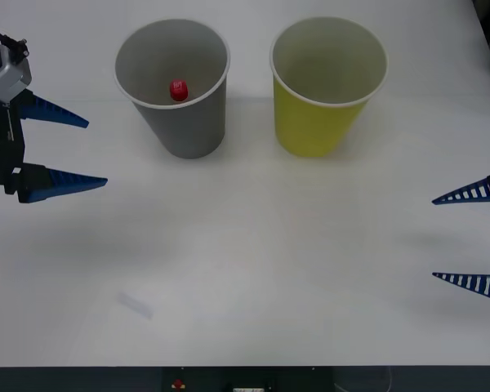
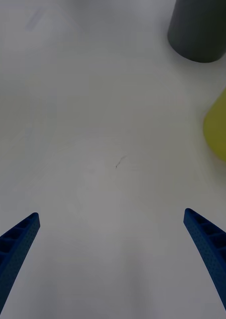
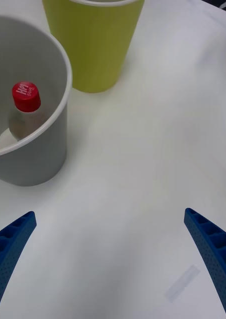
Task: Put the can into the green bin and the plastic bottle into the gray bin
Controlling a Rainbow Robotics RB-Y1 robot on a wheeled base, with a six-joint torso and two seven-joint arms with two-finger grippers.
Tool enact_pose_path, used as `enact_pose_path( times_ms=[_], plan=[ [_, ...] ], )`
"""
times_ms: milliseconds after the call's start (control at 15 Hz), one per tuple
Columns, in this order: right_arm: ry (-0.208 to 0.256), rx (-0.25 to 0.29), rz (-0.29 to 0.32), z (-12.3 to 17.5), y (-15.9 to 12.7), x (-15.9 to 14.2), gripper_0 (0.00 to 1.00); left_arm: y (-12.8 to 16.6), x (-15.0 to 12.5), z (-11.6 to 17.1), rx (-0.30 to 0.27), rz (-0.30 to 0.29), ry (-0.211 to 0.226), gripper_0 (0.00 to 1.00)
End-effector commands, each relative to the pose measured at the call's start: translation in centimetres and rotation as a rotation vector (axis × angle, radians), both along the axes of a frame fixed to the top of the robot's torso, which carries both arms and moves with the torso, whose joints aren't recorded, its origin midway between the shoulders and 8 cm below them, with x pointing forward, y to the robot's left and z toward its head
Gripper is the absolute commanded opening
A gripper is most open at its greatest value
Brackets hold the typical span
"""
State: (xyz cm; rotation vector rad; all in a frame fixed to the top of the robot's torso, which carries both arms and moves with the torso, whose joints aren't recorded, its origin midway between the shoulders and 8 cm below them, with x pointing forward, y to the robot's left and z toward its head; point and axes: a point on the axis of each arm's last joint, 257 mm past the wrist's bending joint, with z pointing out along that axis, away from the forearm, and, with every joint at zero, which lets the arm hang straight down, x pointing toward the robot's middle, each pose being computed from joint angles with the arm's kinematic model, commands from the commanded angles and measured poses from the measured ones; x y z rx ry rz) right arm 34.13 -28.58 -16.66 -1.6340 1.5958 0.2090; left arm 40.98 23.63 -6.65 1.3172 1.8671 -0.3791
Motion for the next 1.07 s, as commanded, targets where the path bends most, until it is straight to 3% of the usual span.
enact_pose_path(
  times_ms=[67,533,867,1067],
  plan=[
    [0.0,0.0,0.0,0.0,0.0,0.0,1.0,0.3,-2.1,-1.8,0.046,-0.064,-0.027,1.0],
    [0.0,0.0,0.0,0.0,0.0,0.0,1.0,1.6,-5.8,-5.2,0.156,-0.217,-0.11,1.0],
    [0.0,0.0,0.0,0.0,0.0,0.0,1.0,2.4,-8.4,-6.0,0.193,-0.265,-0.076,1.0],
    [0.0,0.0,0.0,0.0,0.0,0.0,1.0,3.0,-8.5,-6.3,0.215,-0.269,-0.079,1.0]
  ],
)
